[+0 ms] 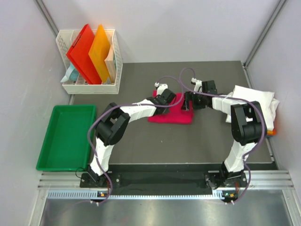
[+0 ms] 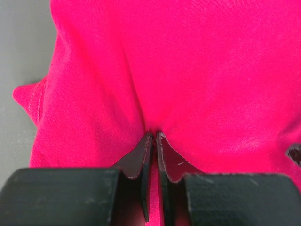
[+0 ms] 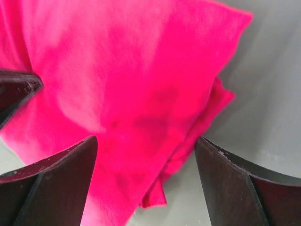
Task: Fold and stack the t-shirts
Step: Put the neatly folded tshirt into the corner of the board with the right arm
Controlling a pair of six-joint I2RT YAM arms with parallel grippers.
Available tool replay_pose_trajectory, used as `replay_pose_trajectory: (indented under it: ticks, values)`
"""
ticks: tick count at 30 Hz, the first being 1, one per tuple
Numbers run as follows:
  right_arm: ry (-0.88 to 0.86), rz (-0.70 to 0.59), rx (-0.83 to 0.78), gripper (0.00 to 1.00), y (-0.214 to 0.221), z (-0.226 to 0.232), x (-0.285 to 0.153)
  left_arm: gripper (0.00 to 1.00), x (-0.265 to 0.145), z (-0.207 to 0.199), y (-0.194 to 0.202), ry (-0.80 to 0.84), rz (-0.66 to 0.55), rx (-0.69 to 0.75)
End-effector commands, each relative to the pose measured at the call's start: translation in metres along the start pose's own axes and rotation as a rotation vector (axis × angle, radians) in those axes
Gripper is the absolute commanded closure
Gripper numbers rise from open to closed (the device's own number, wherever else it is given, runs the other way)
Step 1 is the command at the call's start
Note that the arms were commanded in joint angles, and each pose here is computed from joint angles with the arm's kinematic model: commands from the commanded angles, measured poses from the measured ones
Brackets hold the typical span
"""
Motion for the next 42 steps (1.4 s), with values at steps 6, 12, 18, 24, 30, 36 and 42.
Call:
replay_pose_trajectory:
  ticks: [6,12,18,24,30,36,42]
  values:
    - [0.041,0.141,0.123,0.19,0.032,-0.001,0.012,0.89,-0.001,0.018,0.016,-0.043,0.047,0.009]
    - [0.149,0.125,0.082,0.18,0.022,-0.011,-0.009,0.89,-0.002,0.017,0.014,-0.042,0.046,0.01]
    - [0.408,0.062,-0.112,0.07,0.005,-0.027,-0.043,0.88,-0.003,0.012,0.016,-0.033,0.048,0.02]
    - [0.527,-0.096,-0.277,0.0,-0.041,-0.034,-0.081,0.88,-0.004,0.006,0.02,-0.02,0.055,0.031]
    - [0.769,-0.347,-0.202,0.1,-0.09,-0.052,-0.137,0.88,-0.009,0.006,0.017,-0.02,0.047,0.048]
    - [0.349,-0.184,-0.211,0.0,-0.062,-0.026,-0.098,0.88,-0.012,0.007,0.018,-0.016,0.052,0.05]
    - [0.31,-0.101,-0.154,0.01,-0.026,-0.011,-0.069,0.88,-0.012,0.01,0.022,-0.02,0.059,0.051]
Point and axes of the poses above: each gripper's point midway between its finger pads, its own x axis out along the fingers, its own z axis along the line the jaws close on, y = z × x, the point moved 1 cm from there along -x, back along the fingers, and after that the axes turned 11 degrees about -x, right-handed, at the moved point
